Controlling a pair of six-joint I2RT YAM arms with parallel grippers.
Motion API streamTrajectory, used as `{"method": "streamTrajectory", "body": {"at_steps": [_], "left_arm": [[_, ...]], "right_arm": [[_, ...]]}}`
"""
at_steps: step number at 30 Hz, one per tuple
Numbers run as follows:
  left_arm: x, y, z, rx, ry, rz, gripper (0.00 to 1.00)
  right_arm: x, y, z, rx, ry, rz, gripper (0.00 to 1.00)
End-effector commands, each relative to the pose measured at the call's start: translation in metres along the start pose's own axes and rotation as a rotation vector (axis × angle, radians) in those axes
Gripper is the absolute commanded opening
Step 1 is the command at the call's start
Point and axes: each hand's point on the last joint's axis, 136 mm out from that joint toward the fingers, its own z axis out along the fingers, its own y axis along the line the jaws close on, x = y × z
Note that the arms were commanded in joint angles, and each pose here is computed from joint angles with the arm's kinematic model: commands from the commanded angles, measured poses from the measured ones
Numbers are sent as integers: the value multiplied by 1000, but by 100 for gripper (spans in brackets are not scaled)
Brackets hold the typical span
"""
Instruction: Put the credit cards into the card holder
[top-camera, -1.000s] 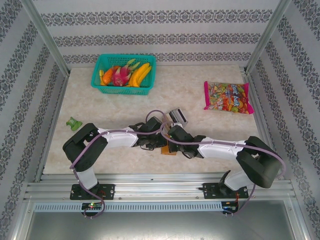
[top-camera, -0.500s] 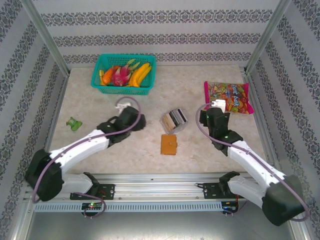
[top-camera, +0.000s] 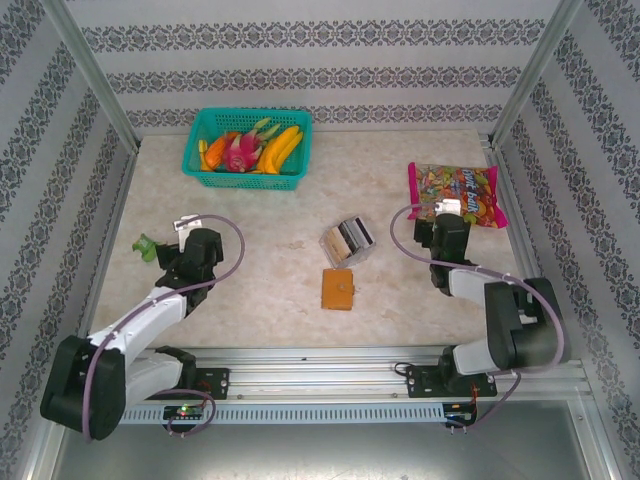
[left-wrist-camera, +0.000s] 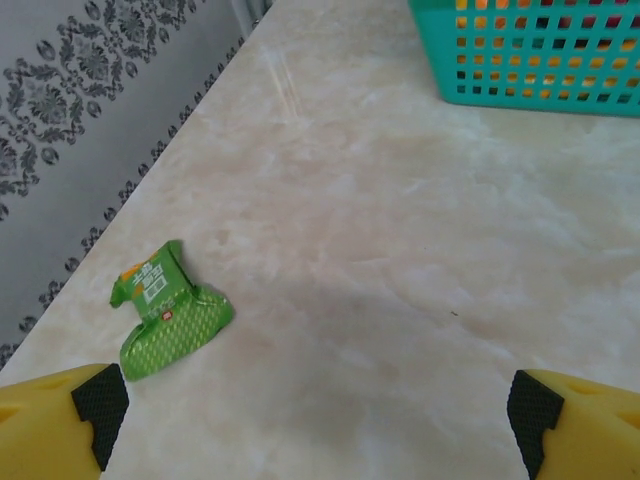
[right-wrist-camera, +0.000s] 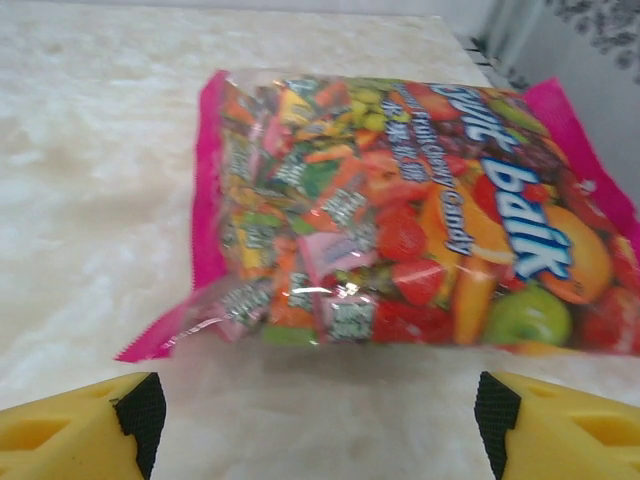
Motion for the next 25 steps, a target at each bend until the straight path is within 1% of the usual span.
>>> {"method": "streamTrajectory", "body": {"at_steps": [1, 2, 3, 4, 5, 6, 8, 9, 10, 11, 12, 13, 14, 25], "left_arm": [[-24, -15, 14, 93, -137, 14, 100], [-24, -19, 20, 107, -155, 5, 100], [-24, -24, 25, 133, -171, 2, 100], [-28, -29, 30, 153, -183, 11, 100], [-32, -35, 33, 183, -192, 21, 100], [-32, -37, 39, 201, -182, -8, 100], [-23, -48, 51, 262, -168, -20, 100], [-23, -51, 57, 269, -179, -28, 99], [-21, -49, 61, 296, -143, -56, 100], [-16, -44, 66, 300, -119, -81, 100], [-12, -41, 67, 293, -131, -97, 100], [-13, -40, 67, 284, -156, -97, 100], [-12, -40, 66, 282, -139, -95, 100], [-13, -42, 66, 284, -144, -87, 100]], "right_arm": [[-14, 20, -4, -134, -127, 0, 86], [-17, 24, -6, -145, -182, -11, 88], [-14, 25, -9, -148, -198, -11, 88], [-14, 25, -10, -145, -181, -20, 89], [-2, 21, -9, -124, -118, -19, 89], [-14, 18, -5, -104, -142, -3, 92], [-17, 11, -3, -76, -150, 25, 97], [-15, 10, -2, -72, -131, 31, 97], [-14, 7, -2, -60, -131, 37, 98], [-16, 6, -3, -57, -149, 37, 98], [-16, 6, -3, -51, -147, 35, 98], [-15, 7, -3, -54, -135, 34, 97], [-16, 6, -3, -54, -144, 36, 98], [-16, 10, -2, -84, -133, 32, 97]]}}
